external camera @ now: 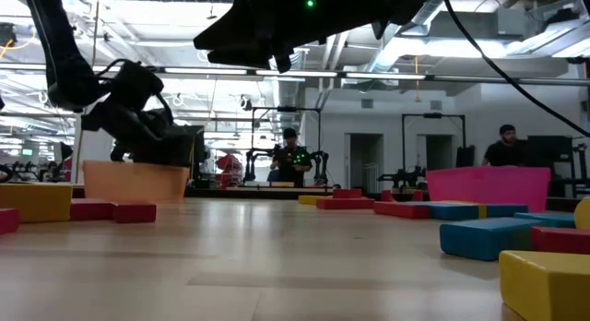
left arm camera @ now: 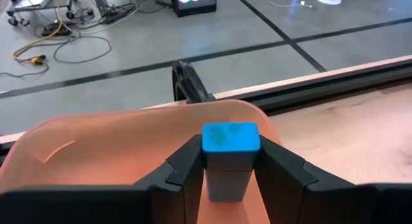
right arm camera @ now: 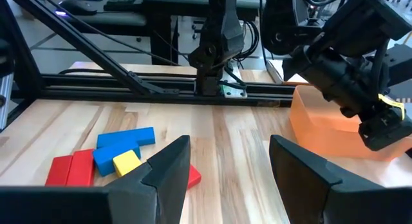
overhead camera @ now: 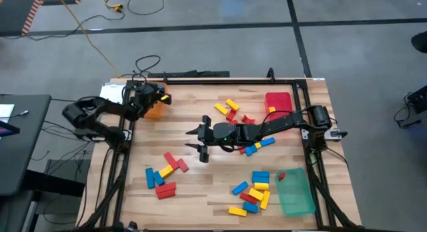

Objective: Sort blocks
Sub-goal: Put the blue rectangle block into the orange bin, then put the yellow cylindrical block into the red bin

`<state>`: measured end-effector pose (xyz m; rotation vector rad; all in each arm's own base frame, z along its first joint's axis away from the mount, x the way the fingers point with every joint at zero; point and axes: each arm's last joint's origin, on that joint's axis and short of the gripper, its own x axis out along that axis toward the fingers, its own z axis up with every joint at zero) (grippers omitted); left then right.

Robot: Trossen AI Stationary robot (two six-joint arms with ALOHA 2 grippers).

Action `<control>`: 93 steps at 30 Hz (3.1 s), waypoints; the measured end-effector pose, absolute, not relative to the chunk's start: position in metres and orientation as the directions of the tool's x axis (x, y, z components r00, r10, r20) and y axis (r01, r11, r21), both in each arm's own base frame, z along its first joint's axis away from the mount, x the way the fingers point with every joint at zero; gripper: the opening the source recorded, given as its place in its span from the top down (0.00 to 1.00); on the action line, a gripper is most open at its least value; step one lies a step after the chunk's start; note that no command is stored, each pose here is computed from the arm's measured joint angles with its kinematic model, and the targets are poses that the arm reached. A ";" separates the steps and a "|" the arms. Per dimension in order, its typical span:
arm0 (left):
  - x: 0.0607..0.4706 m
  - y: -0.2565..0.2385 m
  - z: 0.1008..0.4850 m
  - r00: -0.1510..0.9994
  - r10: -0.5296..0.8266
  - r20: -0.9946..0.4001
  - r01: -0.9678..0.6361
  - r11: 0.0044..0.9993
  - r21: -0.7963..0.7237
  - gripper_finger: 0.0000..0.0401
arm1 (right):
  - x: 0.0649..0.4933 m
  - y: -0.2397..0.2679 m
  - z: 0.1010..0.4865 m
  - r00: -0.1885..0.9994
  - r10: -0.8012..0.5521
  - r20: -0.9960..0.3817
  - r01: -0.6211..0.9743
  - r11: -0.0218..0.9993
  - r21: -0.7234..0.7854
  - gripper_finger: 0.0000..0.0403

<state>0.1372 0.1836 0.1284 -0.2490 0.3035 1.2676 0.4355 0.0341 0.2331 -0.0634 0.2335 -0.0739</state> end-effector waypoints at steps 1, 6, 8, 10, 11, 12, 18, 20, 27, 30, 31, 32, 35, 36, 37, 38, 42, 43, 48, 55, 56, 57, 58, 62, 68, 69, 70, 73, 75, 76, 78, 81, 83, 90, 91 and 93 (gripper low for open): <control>0.137 0.184 0.128 0.270 0.894 -0.357 -0.959 0.284 -0.014 0.69 | 0.436 0.034 0.233 0.970 -0.081 -0.229 0.066 0.995 -0.071 0.44; 0.138 0.184 0.128 0.291 0.886 -0.360 -0.950 0.312 -0.001 0.69 | 0.436 0.034 0.233 0.970 -0.080 -0.228 0.068 0.996 -0.064 0.44; 0.138 0.184 0.128 0.293 0.885 -0.361 -0.950 0.314 -0.001 0.69 | 0.436 0.034 0.233 0.971 -0.080 -0.226 0.068 0.996 -0.061 0.44; 0.138 0.184 0.128 0.293 0.885 -0.361 -0.949 0.314 0.000 0.69 | 0.436 0.034 0.234 0.971 -0.080 -0.223 0.069 0.996 -0.060 0.44; 0.138 0.184 0.128 0.293 0.885 -0.361 -0.949 0.314 0.001 0.69 | 0.436 0.034 0.234 0.972 -0.080 -0.222 0.069 0.996 -0.060 0.44; 0.138 0.184 0.128 0.293 0.885 -0.361 -0.949 0.314 0.002 0.69 | 0.436 0.034 0.234 0.972 -0.080 -0.222 0.069 0.996 -0.060 0.44; 0.138 0.184 0.128 0.293 0.885 -0.363 -0.948 0.318 0.010 0.69 | 0.436 0.035 0.236 0.978 -0.077 -0.196 0.070 0.997 -0.043 0.44; 0.138 0.183 0.128 0.293 0.884 -0.364 -0.948 0.319 0.013 0.69 | 0.436 0.035 0.238 0.980 -0.077 -0.184 0.072 0.997 -0.032 0.44; 0.142 0.181 0.128 0.327 0.873 -0.361 -0.931 0.364 0.038 0.68 | 0.438 0.035 0.242 0.984 -0.076 -0.162 0.073 0.997 -0.027 0.44; 0.142 0.180 0.128 0.330 0.873 -0.358 -0.929 0.368 0.042 0.64 | 0.439 0.035 0.246 0.986 -0.077 -0.150 0.073 0.997 -0.027 0.44; 0.142 0.180 0.128 0.330 0.874 -0.358 -0.929 0.368 0.042 0.61 | 0.439 0.035 0.248 0.986 -0.076 -0.146 0.073 0.997 -0.029 0.44; 0.142 0.181 0.128 0.330 0.874 -0.357 -0.929 0.368 0.042 0.59 | 0.440 0.035 0.249 0.987 -0.076 -0.142 0.073 0.997 -0.029 0.44; 0.142 0.181 0.128 0.331 0.875 -0.355 -0.929 0.369 0.043 0.52 | 0.441 0.036 0.253 0.988 -0.076 -0.131 0.073 0.997 -0.028 0.44; 0.142 0.181 0.128 0.331 0.875 -0.354 -0.929 0.369 0.043 0.50 | 0.441 0.036 0.254 0.989 -0.075 -0.130 0.072 0.997 -0.028 0.44; 0.142 0.181 0.128 0.331 0.875 -0.354 -0.929 0.369 0.043 0.48 | 0.442 0.037 0.255 0.989 -0.074 -0.128 0.071 0.997 -0.027 0.44; 0.142 0.181 0.128 0.331 0.875 -0.354 -0.929 0.368 0.041 0.46 | 0.442 0.038 0.256 0.989 -0.072 -0.126 0.069 0.997 -0.028 0.44; 0.143 0.180 0.128 0.345 0.868 -0.356 -0.925 0.379 0.028 0.41 | 0.442 0.043 0.258 0.991 -0.059 -0.119 0.057 0.998 -0.027 0.44; 0.144 0.180 0.128 0.353 0.865 -0.357 -0.922 0.386 0.025 0.40 | 0.442 0.045 0.259 0.992 -0.055 -0.117 0.052 0.998 -0.027 0.44; 0.151 0.174 0.128 0.394 0.847 -0.357 -0.900 0.434 0.036 0.39 | 0.440 0.057 0.259 0.993 -0.029 -0.112 0.027 0.999 -0.018 0.44; 0.159 0.166 0.129 0.437 0.829 -0.349 -0.871 0.487 0.066 0.39 | 0.439 0.068 0.259 0.994 -0.002 -0.111 0.007 0.999 0.040 0.44; 0.161 0.165 0.130 0.444 0.827 -0.345 -0.867 0.493 0.067 0.39 | 0.439 0.069 0.259 0.994 -0.001 -0.111 0.007 0.999 0.050 0.44; 0.162 0.164 0.130 0.450 0.825 -0.342 -0.864 0.499 0.067 0.39 | 0.438 0.070 0.259 0.994 -0.004 -0.111 0.011 0.998 0.058 0.44; 0.163 0.163 0.131 0.456 0.823 -0.338 -0.861 0.504 0.066 0.39 | 0.438 0.071 0.259 0.994 -0.014 -0.111 0.021 0.998 0.063 0.44; 0.167 0.157 0.139 0.493 0.815 -0.303 -0.842 0.535 0.071 0.39 | 0.438 0.072 0.259 0.993 -0.047 -0.110 0.056 0.995 0.082 0.44; 0.171 0.138 0.169 0.579 0.793 -0.189 -0.803 0.595 0.039 0.39 | 0.438 0.069 0.259 0.990 -0.089 -0.109 0.103 0.986 0.129 0.44; 0.171 0.133 0.175 0.595 0.786 -0.166 -0.794 0.608 0.031 0.39 | 0.438 0.067 0.259 0.990 -0.094 -0.109 0.109 0.984 0.138 0.44; 0.171 0.129 0.181 0.611 0.778 -0.146 -0.784 0.620 0.025 0.39 | 0.439 0.067 0.259 0.989 -0.095 -0.109 0.111 0.983 0.148 0.44; 0.167 0.114 0.195 0.653 0.749 -0.114 -0.752 0.659 0.026 0.39 | 0.439 0.063 0.259 0.988 -0.109 -0.108 0.127 0.977 0.172 0.44; 0.163 0.105 0.203 0.675 0.730 -0.108 -0.731 0.681 0.036 0.39 | 0.439 0.062 0.259 0.986 -0.128 -0.106 0.146 0.972 0.184 0.44; 0.161 0.101 0.205 0.684 0.722 -0.110 -0.723 0.690 0.037 0.39 | 0.439 0.061 0.259 0.984 -0.145 -0.106 0.163 0.969 0.186 0.44; 0.157 0.093 0.210 0.701 0.704 -0.110 -0.705 0.708 0.038 0.39 | 0.439 0.059 0.259 0.980 -0.170 -0.106 0.188 0.963 0.196 0.44; 0.152 0.084 0.214 0.723 0.681 -0.120 -0.680 0.731 0.051 0.39 | 0.439 0.056 0.259 0.973 -0.204 -0.103 0.222 0.951 0.217 0.44; 0.149 0.079 0.214 0.732 0.667 -0.138 -0.665 0.744 0.069 0.39 | 0.439 0.055 0.260 0.970 -0.222 -0.100 0.240 0.941 0.238 0.44; 0.149 0.065 0.212 0.790 0.586 -0.182 -0.587 0.808 0.053 0.39 | 0.440 0.051 0.260 0.962 -0.257 -0.095 0.274 0.906 0.324 0.44; 0.150 0.064 0.212 0.797 0.575 -0.184 -0.576 0.816 0.056 0.39 | 0.440 0.051 0.260 0.961 -0.258 -0.095 0.275 0.903 0.329 0.44; 0.151 0.060 0.212 0.810 0.556 -0.184 -0.556 0.829 0.057 0.39 | 0.440 0.051 0.260 0.961 -0.259 -0.095 0.276 0.901 0.335 0.44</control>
